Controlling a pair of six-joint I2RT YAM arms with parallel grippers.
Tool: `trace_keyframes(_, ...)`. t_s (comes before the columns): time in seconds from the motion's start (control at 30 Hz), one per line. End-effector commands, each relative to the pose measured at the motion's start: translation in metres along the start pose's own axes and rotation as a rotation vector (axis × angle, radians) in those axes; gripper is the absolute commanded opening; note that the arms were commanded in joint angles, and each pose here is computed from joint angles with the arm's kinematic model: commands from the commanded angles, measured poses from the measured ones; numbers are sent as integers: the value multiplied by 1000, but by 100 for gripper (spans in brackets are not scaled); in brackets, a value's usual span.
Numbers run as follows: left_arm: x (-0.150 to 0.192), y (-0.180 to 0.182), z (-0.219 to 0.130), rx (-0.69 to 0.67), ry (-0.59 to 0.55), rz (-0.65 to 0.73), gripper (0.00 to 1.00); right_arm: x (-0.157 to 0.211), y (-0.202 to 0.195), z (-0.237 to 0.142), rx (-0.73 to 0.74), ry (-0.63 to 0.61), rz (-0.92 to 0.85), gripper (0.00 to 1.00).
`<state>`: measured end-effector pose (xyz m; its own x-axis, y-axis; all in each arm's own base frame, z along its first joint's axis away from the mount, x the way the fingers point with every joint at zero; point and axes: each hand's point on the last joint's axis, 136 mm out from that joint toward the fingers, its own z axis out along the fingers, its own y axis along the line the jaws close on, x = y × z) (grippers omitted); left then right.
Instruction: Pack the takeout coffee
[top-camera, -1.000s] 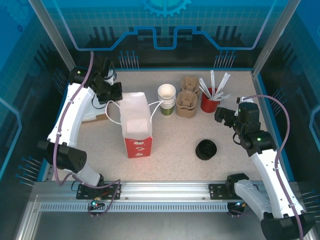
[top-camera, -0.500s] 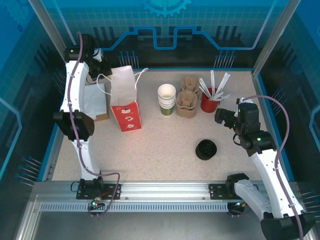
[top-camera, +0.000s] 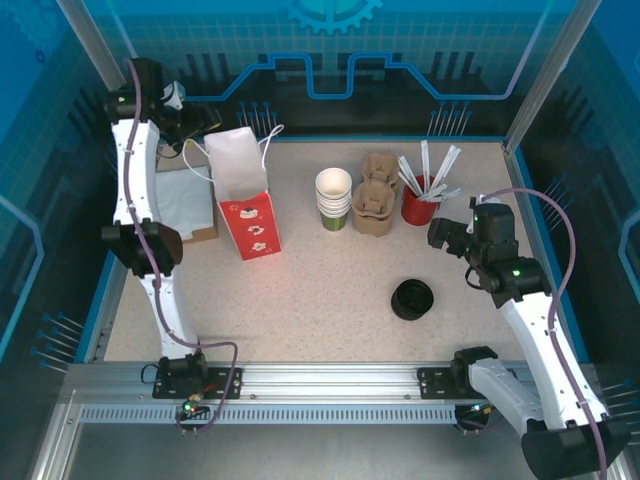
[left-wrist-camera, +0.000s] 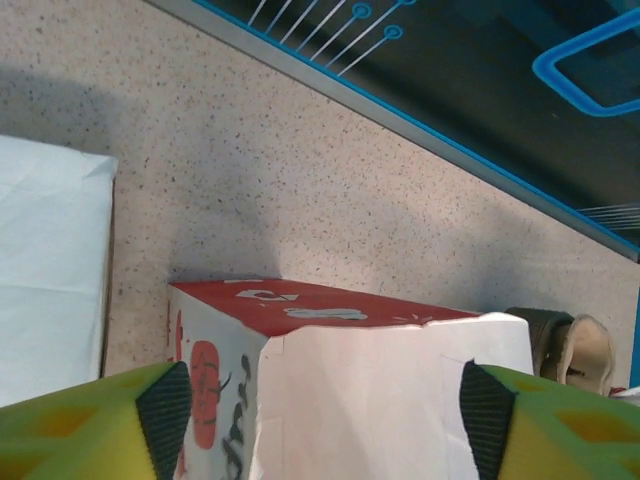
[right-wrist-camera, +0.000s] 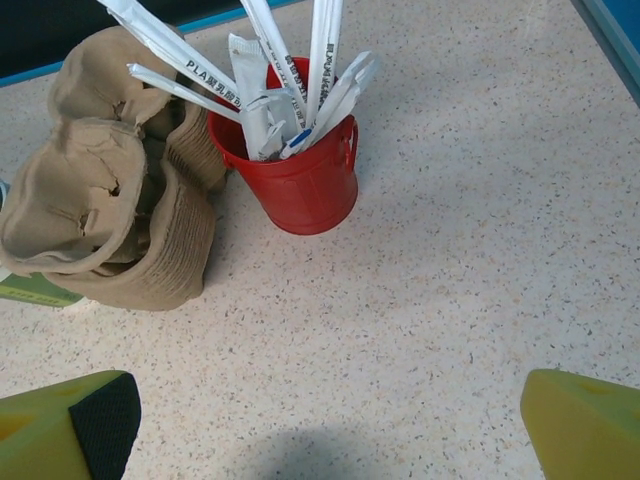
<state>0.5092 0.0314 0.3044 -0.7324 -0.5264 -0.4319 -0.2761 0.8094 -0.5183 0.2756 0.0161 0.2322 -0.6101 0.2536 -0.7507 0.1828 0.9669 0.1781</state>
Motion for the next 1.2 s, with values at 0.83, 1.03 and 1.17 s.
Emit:
trace_keyframes(0.83,268,-95,-186,520,-16,196,83,-39,171,33,-310,256,-14,77)
trace_keyframes(1.03,327,-77,-131,497,140,155,83,-46,218,71,-310,338,-88,66)
trace_keyframes(1.17,346,-63,-97,450,180,113,83,-42,231,99,-275,407,-113,61)
